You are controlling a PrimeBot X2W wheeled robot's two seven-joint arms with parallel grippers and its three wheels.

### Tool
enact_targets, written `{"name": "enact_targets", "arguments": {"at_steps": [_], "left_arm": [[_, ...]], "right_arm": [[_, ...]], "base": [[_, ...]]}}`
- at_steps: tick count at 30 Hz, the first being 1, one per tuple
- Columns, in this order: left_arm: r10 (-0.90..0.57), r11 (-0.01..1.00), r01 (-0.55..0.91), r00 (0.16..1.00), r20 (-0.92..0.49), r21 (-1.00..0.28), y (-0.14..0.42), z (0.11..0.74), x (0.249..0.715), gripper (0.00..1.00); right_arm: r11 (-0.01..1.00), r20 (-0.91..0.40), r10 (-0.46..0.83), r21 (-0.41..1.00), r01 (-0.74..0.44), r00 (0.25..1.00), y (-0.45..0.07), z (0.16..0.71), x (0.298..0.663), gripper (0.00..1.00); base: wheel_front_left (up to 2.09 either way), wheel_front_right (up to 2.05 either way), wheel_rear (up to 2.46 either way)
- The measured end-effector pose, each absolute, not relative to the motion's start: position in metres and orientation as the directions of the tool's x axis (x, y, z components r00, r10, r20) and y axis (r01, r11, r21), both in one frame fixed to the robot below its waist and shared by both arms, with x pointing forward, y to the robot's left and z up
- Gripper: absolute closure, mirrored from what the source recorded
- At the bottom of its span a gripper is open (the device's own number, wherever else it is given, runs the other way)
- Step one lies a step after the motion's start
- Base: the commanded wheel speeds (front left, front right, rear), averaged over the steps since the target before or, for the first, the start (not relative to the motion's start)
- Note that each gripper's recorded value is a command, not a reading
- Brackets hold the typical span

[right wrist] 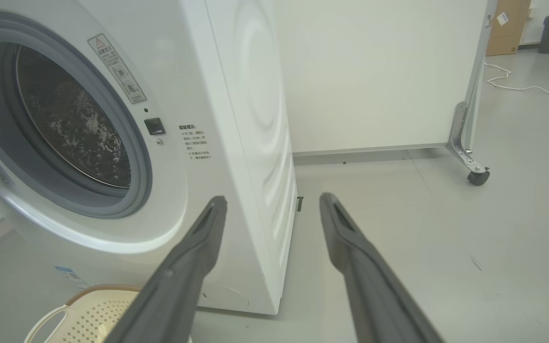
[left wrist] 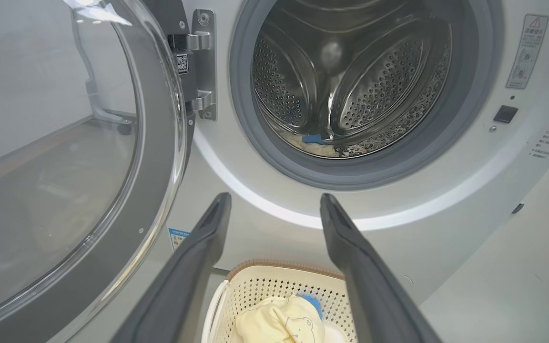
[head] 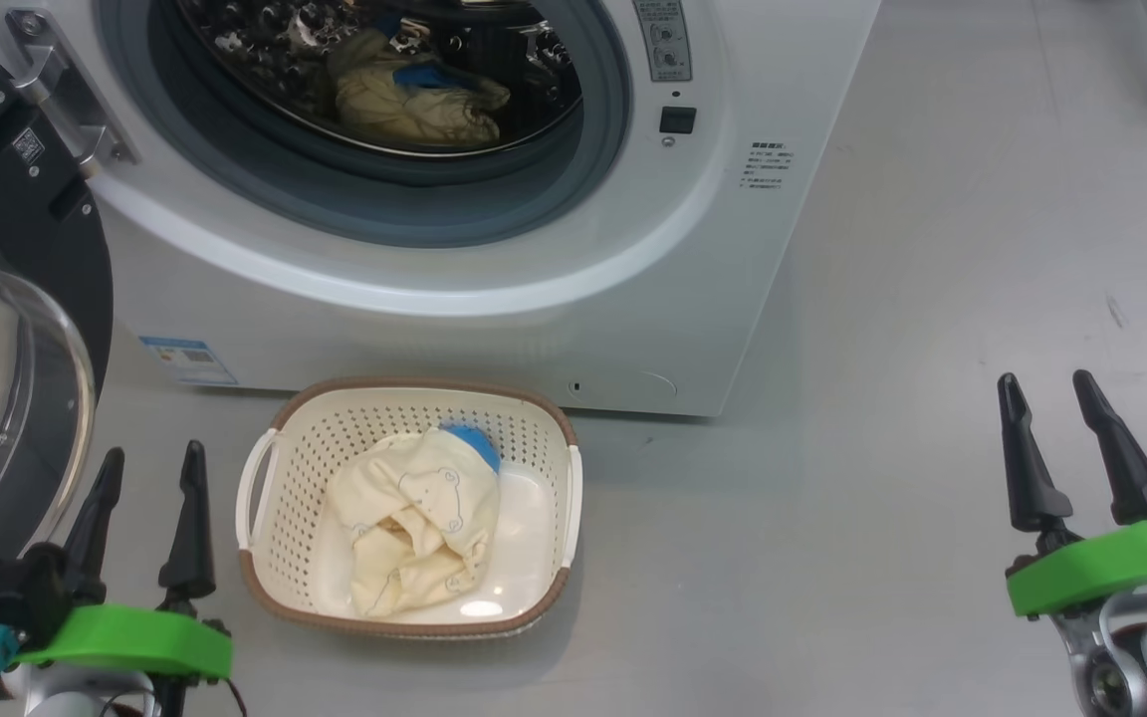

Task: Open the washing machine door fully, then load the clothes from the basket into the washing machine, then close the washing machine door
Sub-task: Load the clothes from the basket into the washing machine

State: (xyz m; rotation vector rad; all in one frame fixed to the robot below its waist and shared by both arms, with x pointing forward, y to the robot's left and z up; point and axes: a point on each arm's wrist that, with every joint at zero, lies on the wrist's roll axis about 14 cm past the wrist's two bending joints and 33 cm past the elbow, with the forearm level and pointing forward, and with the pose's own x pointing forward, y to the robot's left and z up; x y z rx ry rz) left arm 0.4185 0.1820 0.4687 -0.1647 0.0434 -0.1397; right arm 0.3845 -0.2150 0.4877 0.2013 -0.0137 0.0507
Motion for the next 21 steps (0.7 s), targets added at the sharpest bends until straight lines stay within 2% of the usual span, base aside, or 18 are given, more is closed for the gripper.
{"name": "enact_targets", "arguments": {"at_steps": [21], "left_arm": [[-0.15,0.974,0.143,0.988,-0.029,-0.179,0.1749,0.4666,0.4225,0.0]], "right_arm": [[0.979,0.0,0.036,0.203,-0.035,0.999,-0.2182,0.4812,0.3823,0.0]], "base": [[0.0,0.0,0.0]]}}
